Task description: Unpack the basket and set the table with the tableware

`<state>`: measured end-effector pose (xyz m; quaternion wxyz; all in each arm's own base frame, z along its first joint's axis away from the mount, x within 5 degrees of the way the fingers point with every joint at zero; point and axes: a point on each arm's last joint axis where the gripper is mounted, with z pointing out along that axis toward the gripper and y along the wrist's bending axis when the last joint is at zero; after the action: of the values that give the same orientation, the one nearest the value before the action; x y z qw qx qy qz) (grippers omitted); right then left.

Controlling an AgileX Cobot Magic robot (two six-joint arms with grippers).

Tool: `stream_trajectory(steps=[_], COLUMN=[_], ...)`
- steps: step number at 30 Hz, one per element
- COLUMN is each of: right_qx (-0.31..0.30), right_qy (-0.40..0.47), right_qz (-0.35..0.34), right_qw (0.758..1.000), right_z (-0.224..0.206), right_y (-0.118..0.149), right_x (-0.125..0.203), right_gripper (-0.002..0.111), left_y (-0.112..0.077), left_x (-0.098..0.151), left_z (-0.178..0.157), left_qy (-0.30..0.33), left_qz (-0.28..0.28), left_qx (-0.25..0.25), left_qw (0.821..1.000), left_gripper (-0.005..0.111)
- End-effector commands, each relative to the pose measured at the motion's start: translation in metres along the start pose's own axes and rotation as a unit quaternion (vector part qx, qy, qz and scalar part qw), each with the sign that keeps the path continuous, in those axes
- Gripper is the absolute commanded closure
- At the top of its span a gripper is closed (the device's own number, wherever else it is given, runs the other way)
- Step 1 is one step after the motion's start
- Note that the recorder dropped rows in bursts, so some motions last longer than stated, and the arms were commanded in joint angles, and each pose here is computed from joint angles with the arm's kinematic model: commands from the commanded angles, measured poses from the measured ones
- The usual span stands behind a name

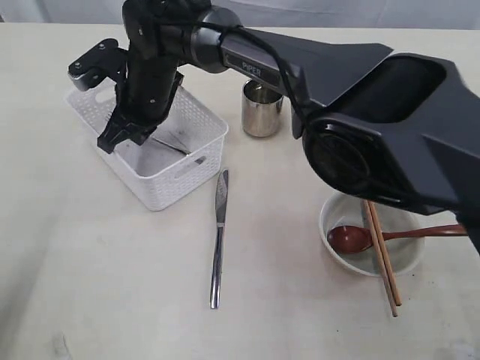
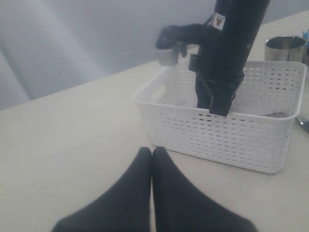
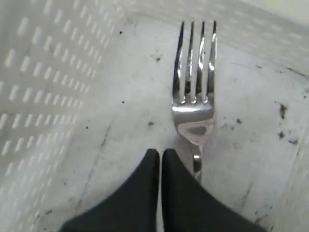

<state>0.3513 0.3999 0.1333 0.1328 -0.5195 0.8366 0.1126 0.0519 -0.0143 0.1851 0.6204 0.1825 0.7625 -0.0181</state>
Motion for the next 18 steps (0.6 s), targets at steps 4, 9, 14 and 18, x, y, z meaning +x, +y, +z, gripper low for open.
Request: stream_trajectory(steps=[4, 9, 14, 18], right_qx=[-0.202, -0.232, -0.058, 0.024], right_qy=[-0.038, -0.115, -0.098, -0.127], right_qz=[0.101, 0.106, 0.113, 0.111], right_qw=[0.973, 0.960, 0.987, 0.985], right_z=[0.007, -0.033, -0.076, -0.114], right_y=[0.007, 0.000, -0.031, -0.041], right_x=[-0.003, -0.029, -0.032, -0.037], right_gripper=[0.109, 0.109, 0.092, 0.052], left_y=[-0.001, -0.001, -0.001, -0.001], left_x=[0.001, 0.001, 0.001, 0.001], left_z=[0.000, 0.000, 0.000, 0.000], left_qy=[0.001, 0.001, 0.001, 0.001], left_qz=[-0.004, -0.004, -0.004, -0.004], left_qx=[0.004, 0.004, 0.004, 0.004], left_qw=[1.000, 1.000, 1.000, 1.000], left_gripper=[0.107, 0.107, 0.107, 0.107])
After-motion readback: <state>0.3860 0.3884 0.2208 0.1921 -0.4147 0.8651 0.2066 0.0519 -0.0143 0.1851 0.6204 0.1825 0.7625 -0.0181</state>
